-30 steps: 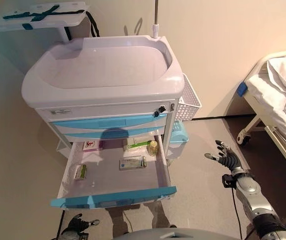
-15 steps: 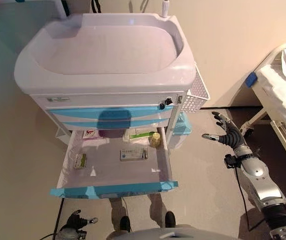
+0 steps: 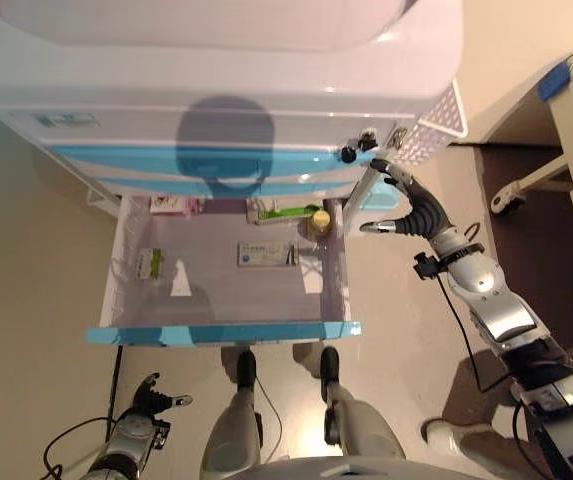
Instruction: Open the drawer and pick up the medicine
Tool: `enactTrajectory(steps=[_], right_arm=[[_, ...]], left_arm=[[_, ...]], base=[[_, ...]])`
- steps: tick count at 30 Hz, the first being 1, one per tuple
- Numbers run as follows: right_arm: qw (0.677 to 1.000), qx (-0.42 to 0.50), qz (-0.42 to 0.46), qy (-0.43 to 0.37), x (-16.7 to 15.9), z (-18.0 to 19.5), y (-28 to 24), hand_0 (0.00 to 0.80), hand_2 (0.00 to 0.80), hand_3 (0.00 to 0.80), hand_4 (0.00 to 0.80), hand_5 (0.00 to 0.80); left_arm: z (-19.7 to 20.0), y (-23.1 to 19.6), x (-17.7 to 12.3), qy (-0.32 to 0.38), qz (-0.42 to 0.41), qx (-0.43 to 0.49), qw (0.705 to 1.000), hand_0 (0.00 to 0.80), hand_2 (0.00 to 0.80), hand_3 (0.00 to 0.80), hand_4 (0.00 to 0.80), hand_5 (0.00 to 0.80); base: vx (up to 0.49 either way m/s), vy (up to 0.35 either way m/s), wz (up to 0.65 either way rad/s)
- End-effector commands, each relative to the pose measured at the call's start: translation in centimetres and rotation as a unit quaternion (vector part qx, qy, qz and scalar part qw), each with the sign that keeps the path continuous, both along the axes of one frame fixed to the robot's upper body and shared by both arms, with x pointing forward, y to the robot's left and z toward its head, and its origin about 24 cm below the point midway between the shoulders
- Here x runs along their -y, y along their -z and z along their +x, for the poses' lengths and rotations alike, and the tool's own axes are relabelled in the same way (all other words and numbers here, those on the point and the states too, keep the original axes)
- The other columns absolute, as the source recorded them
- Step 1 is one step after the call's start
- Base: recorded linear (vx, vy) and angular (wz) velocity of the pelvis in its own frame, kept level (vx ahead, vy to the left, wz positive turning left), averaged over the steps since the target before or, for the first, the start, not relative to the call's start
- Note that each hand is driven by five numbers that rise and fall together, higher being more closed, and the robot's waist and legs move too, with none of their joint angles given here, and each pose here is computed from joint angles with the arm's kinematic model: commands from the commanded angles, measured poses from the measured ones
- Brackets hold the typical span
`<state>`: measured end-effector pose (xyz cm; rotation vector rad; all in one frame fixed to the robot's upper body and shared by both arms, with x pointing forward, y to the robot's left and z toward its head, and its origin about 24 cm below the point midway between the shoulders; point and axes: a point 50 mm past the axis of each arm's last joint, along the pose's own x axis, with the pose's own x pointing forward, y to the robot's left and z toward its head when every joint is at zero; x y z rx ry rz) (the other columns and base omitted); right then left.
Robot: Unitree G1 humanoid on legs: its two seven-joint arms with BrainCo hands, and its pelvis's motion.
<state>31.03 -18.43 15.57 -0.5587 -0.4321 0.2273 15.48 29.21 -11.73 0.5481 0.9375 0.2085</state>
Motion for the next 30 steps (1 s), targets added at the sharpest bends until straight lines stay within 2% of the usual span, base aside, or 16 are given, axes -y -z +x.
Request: enactTrajectory(steps=[1, 15, 30], right_arm=[[0.994, 0.069, 0.007, -0.084, -3.0, -1.3, -2.6, 0.000, 0.000, 0.000, 0.000, 0.000], [0.988, 0.018, -0.024, -0.154, -3.9, -3.4, -0.9, 0.000, 0.000, 0.000, 0.000, 0.000], [0.980, 0.013, -0.053, -0.190, -5.6, -3.2, -0.8, 0.000, 0.000, 0.000, 0.000, 0.000]], left_arm=[[-0.4, -0.9, -2.6, -0.007, 0.058, -0.016, 0.998, 0.000, 0.000, 0.000, 0.000, 0.000], [-0.9, -1.5, -4.2, -0.014, 0.077, -0.019, 0.997, 0.000, 0.000, 0.000, 0.000, 0.000], [-0.3, -1.5, -3.5, 0.002, 0.072, -0.017, 0.997, 0.000, 0.000, 0.000, 0.000, 0.000]], base=[[-0.109, -0.025, 0.15], [-0.038, -0.014, 0.13], [-0.007, -0.001, 0.02]])
